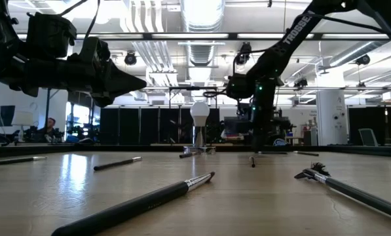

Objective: Pick & Place Makeup Supplies
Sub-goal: Put the silver makeup brush into the gold makeup holder

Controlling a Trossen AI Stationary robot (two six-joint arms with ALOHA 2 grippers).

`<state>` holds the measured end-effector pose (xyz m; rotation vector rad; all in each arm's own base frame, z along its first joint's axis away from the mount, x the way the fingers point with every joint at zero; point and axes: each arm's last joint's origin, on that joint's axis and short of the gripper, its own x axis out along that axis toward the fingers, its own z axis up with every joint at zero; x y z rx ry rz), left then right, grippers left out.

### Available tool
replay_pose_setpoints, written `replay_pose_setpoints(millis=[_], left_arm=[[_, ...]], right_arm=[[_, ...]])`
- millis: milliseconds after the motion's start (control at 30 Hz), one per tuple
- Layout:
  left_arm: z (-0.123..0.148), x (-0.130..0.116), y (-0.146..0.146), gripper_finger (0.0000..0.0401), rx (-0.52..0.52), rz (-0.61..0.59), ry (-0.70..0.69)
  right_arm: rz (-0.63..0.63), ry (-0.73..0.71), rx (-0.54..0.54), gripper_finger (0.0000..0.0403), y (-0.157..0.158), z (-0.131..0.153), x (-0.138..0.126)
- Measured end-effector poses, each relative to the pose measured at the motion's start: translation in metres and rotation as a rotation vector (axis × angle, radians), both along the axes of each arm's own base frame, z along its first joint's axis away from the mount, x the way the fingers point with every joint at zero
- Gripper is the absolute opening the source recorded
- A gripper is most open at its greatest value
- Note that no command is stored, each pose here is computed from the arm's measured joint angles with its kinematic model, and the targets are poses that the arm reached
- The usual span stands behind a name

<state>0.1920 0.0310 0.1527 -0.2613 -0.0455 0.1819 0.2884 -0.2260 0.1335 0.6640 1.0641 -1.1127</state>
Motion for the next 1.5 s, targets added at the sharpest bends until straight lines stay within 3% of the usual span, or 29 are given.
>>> replay_pose_setpoints(millis=[367,567,967,1500], left_arm=[[0.0,0.0,0.0,0.0,-0.001,0.0,-0.001],[0.0,0.0,0.0,0.0,-0.006,0.0,-0.003],[0.0,0.0,0.0,0.0,-0.006,0.0,-0.004],[0.001,0.0,0.0,0.0,-0.003,0.0,-0.004]], right_arm=[[0.05,-0.075,-0.052,0.0008,0.037,0.014,-0.02],[0.069,-0.141,-0.114,0.0008,0.085,0.033,-0.03],[0.158,-0.446,-0.292,0.0008,0.191,0.097,-0.05],[0.306,-0.618,-0.313,0.0008,0.279,0.141,-0.062]])
